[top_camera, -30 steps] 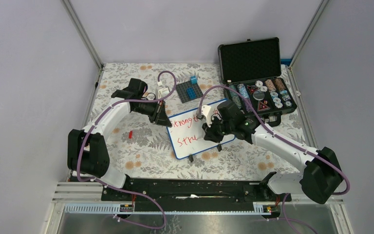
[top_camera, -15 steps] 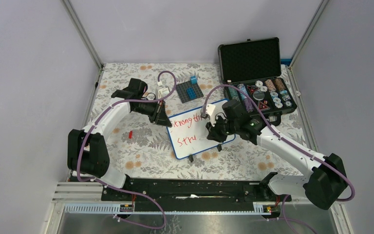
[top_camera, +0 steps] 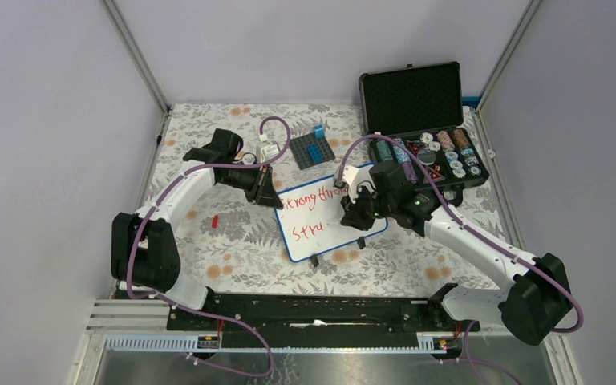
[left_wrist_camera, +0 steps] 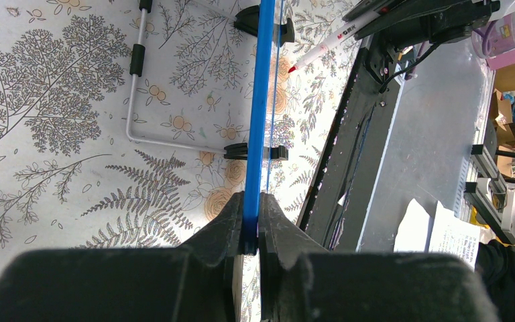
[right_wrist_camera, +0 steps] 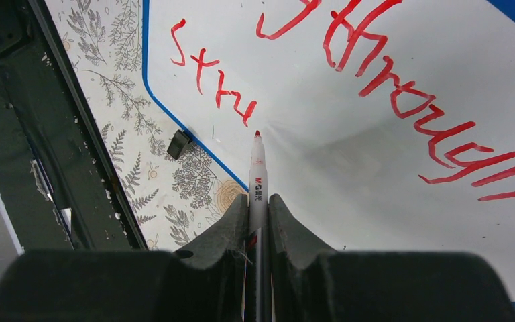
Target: Write a sentence on the whiteboard
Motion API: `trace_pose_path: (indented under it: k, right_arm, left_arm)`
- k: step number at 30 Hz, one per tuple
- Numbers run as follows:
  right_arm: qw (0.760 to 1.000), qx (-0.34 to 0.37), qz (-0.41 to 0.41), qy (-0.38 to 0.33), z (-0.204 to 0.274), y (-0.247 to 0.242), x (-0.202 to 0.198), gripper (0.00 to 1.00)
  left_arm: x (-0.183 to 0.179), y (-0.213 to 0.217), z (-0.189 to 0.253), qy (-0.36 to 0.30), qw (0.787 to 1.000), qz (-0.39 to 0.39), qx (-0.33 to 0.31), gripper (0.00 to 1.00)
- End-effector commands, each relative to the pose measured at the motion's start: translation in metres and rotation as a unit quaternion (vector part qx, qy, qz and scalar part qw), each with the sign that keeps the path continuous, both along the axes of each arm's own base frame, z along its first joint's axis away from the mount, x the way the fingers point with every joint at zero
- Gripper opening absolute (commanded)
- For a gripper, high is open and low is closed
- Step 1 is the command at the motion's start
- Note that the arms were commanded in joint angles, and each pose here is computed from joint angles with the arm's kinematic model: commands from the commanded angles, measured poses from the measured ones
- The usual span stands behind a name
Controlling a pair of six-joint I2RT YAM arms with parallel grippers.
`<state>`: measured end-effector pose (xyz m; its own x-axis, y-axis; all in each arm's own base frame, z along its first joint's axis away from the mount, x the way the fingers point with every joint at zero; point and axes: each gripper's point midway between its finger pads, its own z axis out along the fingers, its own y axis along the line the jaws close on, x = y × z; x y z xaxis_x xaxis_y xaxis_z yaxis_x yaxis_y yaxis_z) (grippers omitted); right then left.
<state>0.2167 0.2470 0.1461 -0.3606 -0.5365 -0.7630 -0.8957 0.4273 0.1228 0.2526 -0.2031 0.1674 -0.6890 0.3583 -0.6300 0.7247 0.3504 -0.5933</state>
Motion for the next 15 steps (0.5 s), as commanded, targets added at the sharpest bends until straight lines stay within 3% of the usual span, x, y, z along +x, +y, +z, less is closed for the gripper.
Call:
trace_pose_path:
  k: [1, 15]
  right_arm:
    - [1.0, 0.018, -0.011, -0.016, 0.0092, 0.0049, 0.009, 0.0]
    - [0.999, 0.021, -0.018, -0.018, 0.01, 0.0098, 0.0165, 0.0]
  left_arm:
    - [0.0167, 0.0022, -0.0033, -0.041, 0.999, 0.002, 0.022, 0.0]
    - [0.0157, 0.0023, -0.0026, -0.041, 0.999, 0.001, 0.021, 0.0]
